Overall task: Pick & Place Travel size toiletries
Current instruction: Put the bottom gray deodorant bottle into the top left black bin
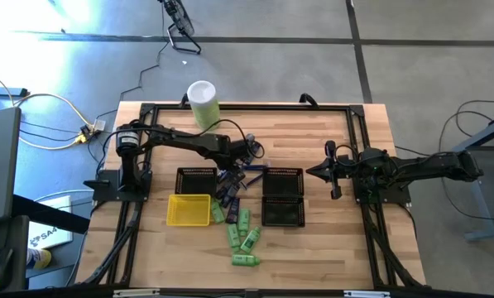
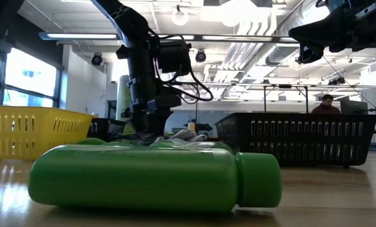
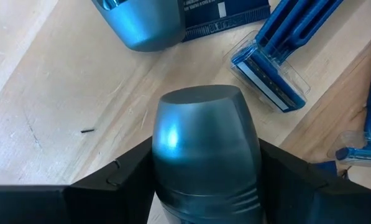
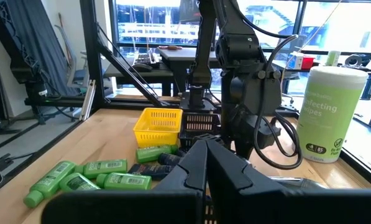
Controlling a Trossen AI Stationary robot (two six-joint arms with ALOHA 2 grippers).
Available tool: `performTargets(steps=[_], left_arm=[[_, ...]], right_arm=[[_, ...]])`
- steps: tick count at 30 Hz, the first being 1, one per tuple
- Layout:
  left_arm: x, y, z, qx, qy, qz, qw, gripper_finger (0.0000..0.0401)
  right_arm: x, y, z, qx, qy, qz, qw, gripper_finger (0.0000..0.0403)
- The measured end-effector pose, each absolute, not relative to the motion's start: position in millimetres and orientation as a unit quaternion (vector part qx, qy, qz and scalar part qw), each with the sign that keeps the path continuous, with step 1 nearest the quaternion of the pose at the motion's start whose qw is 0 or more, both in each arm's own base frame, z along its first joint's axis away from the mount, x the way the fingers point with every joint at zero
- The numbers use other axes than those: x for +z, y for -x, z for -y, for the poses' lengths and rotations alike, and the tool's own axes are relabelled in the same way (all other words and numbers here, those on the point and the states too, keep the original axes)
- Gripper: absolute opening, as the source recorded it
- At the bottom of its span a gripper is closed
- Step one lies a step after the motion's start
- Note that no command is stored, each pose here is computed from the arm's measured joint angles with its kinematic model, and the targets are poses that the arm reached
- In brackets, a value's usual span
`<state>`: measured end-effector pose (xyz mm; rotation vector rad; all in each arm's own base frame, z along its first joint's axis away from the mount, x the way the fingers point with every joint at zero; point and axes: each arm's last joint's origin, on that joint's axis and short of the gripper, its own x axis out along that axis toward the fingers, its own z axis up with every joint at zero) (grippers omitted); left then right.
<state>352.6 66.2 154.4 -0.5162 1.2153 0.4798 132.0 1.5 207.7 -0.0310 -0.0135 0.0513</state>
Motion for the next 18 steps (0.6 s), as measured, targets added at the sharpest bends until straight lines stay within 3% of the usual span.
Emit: performTargets(steps=[18], left_arm=[[160.5, -353.2, -65.1, 0.208, 0.245, -0.549, 0.772, 0.0227]], right_arm=[[207.7, -132.0, -1.5, 0.026, 0.016, 0.007, 1.000, 0.0002]])
